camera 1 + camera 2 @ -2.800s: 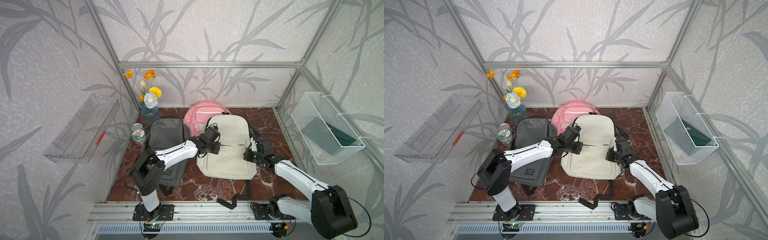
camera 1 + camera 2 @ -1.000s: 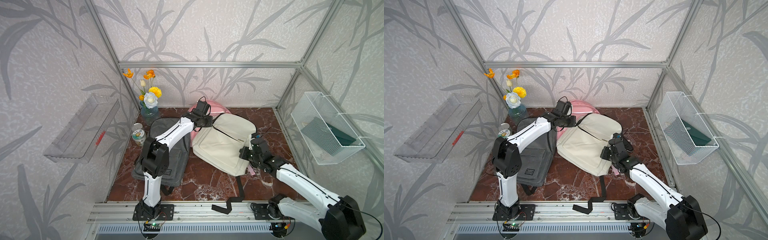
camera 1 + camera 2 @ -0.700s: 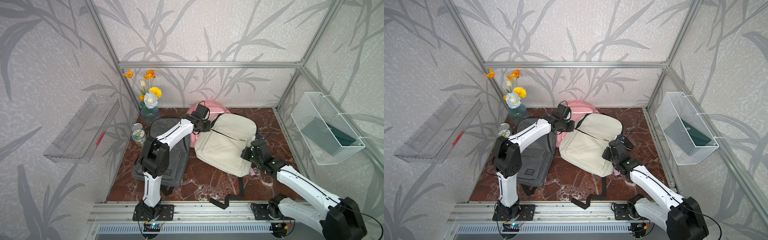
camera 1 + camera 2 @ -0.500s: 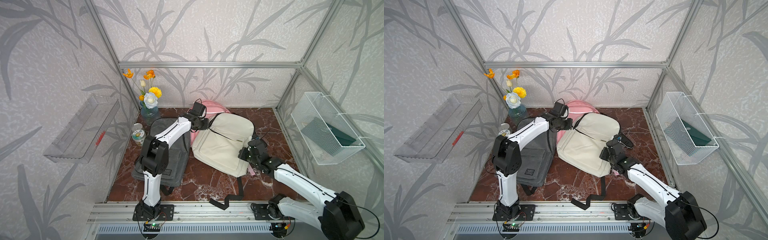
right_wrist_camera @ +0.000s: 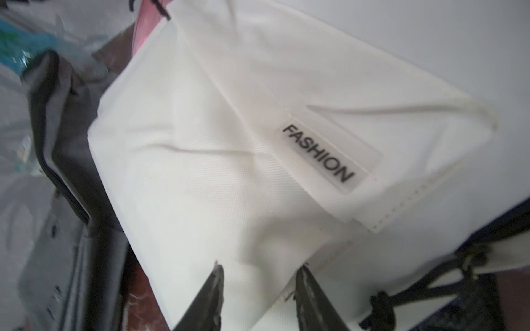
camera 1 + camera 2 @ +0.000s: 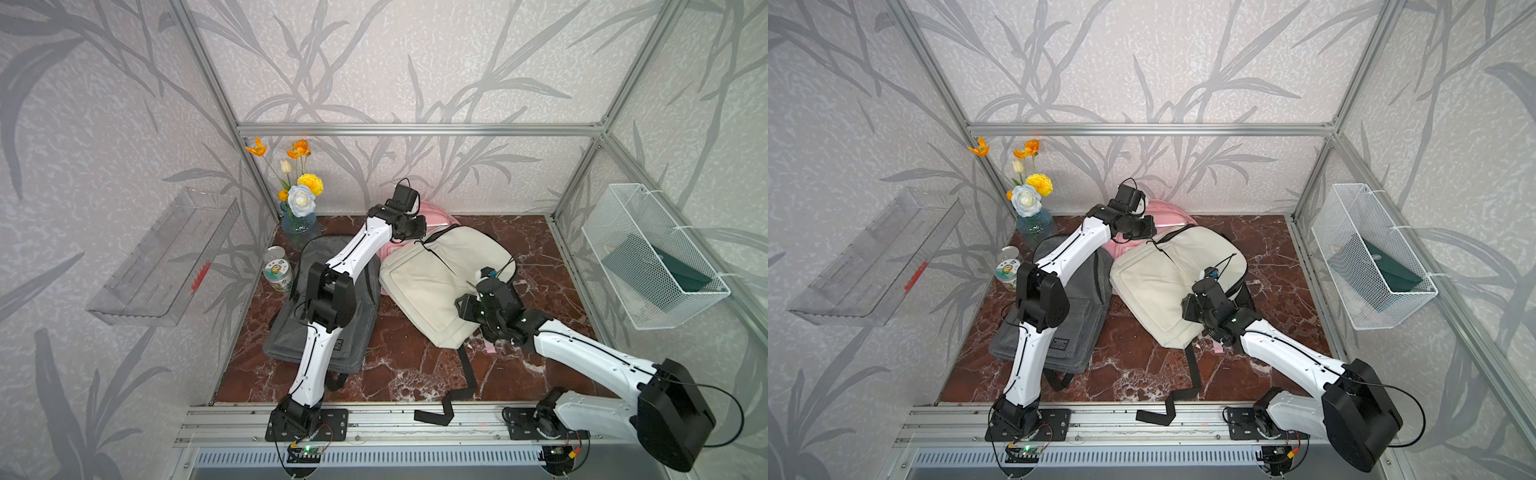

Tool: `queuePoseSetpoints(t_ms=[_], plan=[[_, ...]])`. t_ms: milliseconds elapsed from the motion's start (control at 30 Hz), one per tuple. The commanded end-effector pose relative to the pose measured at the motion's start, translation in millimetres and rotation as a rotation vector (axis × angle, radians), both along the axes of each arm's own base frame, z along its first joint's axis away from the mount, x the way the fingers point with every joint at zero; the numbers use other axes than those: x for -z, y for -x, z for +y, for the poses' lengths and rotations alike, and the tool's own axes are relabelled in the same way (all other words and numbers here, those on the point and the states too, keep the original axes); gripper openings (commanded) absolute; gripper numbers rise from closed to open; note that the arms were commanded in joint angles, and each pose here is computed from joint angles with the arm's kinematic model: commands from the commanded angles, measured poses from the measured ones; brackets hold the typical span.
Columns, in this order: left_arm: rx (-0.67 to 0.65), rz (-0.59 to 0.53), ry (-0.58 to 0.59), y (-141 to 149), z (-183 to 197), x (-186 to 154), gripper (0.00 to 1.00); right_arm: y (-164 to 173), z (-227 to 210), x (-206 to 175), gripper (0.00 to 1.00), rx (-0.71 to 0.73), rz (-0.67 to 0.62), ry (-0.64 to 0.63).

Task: Zip up the backpack
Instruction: Zip the zipper on the backpack.

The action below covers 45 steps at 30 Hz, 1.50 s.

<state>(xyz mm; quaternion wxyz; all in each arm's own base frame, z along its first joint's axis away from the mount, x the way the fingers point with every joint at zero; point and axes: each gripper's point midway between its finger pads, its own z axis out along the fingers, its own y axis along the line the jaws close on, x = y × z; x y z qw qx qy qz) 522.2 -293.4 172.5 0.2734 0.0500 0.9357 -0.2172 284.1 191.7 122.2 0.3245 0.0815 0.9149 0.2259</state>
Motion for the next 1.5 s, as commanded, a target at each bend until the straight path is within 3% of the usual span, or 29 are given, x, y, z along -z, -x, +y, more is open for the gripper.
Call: queuePoseSetpoints(t_ms=[0,133,267,467,633,867,1033,1267,1467], plan=[[-0.028,0.014,-0.038,19,14,-28,0.4,3,-17,-26,0.53,0.017,-0.059,0.056],[-0.048,0.005,-0.093,57,18,-41,0.5,5,-60,-44,0.56,0.093,-0.098,0.1],[-0.033,-0.065,-0.097,103,10,-47,0.54,1,-96,-35,0.53,0.164,-0.04,0.065],[-0.03,-0.052,-0.035,158,6,-17,0.58,-2,-102,-6,0.51,0.155,0.054,0.044],[-0.061,-0.005,-0.008,186,10,26,0.58,-4,-86,8,0.51,0.102,0.096,-0.014],[-0.081,0.057,-0.055,198,20,74,0.58,-7,-69,28,0.51,0.052,0.161,0.0],[-0.09,0.062,-0.059,199,23,86,0.59,-6,-54,45,0.47,0.012,0.224,0.059],[-0.095,0.074,-0.108,199,29,99,0.6,1,-79,49,0.23,0.109,0.229,0.143],[-0.107,0.072,-0.134,197,34,102,0.6,5,-97,41,0.11,0.154,0.196,0.208]])
